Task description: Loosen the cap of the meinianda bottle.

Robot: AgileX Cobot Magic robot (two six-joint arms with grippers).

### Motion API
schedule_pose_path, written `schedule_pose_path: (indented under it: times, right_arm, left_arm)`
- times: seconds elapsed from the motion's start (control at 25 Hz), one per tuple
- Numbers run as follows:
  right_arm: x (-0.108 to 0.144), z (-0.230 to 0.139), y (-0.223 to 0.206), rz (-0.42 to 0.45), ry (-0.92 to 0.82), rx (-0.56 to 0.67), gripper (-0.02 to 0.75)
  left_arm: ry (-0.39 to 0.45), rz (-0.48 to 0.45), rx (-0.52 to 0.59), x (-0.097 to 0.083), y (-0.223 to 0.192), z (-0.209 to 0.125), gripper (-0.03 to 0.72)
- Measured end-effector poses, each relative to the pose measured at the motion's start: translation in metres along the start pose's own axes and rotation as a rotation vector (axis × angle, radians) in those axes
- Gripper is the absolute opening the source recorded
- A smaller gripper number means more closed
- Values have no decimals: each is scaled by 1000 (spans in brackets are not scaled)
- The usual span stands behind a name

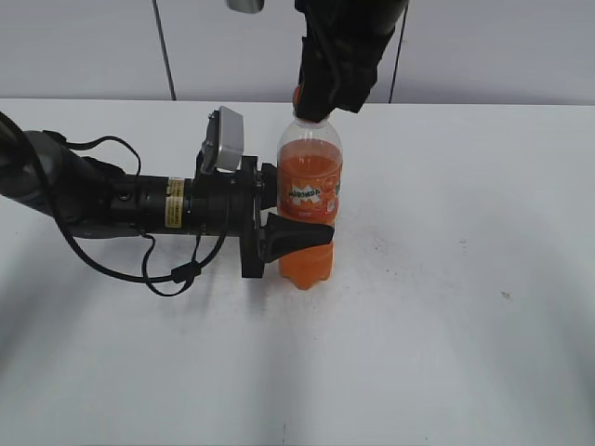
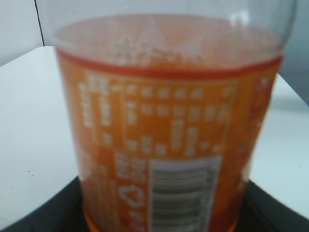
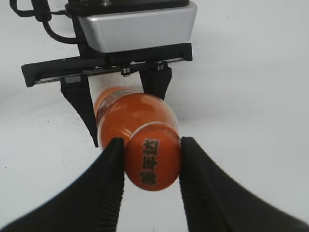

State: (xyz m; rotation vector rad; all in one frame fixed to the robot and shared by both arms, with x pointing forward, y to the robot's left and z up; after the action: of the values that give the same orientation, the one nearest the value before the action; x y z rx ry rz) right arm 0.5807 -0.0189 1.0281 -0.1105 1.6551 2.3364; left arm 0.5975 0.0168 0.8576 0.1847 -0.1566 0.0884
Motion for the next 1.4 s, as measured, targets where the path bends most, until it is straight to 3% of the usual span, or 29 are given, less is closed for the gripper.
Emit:
schedule_pose_path:
  times: [0.36, 0.64, 1.04, 1.24, 1.4]
  right_arm:
    - [6, 3, 5, 30, 19, -21, 263]
    - [-1, 12, 32, -27, -32, -71, 263]
    - [-41, -19, 61, -287, -567, 0, 263]
    - [-56, -42, 65, -289, -900, -34, 263]
    - [-70, -92, 63, -292, -1089, 17, 263]
  left_arm:
    - [5, 3, 0, 1, 0, 0, 426]
    - [5, 4, 1, 1, 0, 0, 426]
    - [6, 5, 1, 1, 0, 0, 426]
    - [6, 5, 2, 1, 0, 0, 426]
    - [6, 6, 2, 1, 0, 0, 426]
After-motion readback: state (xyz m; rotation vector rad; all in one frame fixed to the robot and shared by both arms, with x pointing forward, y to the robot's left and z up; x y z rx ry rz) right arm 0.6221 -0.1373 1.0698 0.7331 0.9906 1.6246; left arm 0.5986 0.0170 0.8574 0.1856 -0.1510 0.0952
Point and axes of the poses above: a point on each arm's last joint axis where the gripper is mounted, y pointing back along that axis away from the gripper, x along the wrist's bending axis when the last joint is at zero, z = x × y, the point moved 8 cm from there along -y, pointing out along that axis toward the gripper, and after that the axes turned 11 degrees about -y, right-handed, at the moved point
